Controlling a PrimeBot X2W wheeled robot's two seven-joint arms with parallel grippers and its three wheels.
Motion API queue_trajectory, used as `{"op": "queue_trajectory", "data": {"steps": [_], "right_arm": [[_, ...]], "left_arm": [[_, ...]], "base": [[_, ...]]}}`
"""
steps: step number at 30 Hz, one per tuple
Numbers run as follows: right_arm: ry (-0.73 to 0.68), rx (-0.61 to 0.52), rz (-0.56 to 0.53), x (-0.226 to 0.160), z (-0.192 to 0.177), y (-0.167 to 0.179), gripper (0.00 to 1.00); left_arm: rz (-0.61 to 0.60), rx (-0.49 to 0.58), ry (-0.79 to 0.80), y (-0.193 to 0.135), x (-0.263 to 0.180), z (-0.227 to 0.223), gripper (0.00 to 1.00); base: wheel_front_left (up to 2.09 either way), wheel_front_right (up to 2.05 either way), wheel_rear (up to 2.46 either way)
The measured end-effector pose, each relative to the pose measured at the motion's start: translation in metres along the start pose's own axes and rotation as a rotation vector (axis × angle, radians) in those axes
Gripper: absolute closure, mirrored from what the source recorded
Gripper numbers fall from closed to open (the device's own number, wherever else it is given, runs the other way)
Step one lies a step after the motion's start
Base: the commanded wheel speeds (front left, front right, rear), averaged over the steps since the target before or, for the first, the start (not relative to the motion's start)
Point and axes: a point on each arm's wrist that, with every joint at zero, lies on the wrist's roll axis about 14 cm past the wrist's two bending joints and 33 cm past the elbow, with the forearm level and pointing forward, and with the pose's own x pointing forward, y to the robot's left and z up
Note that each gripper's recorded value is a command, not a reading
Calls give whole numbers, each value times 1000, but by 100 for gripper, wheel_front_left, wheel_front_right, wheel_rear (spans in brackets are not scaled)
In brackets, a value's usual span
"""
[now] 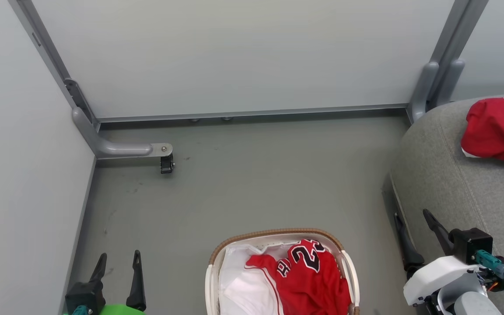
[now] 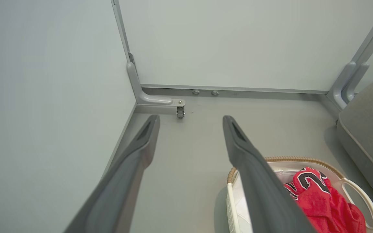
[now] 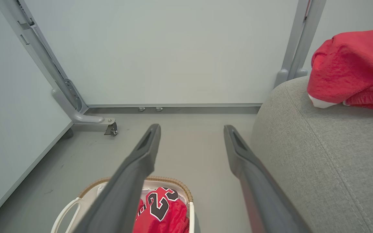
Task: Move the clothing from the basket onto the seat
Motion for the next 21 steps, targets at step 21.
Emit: {"op": "queue_trajectory", "data": {"steps": [21], "right_arm": [[-138,11,8,64,44,-2,0]], "left_arm": [[-344,-55,128,-109,73,-29,0]], "base": [[0,0,0]]}}
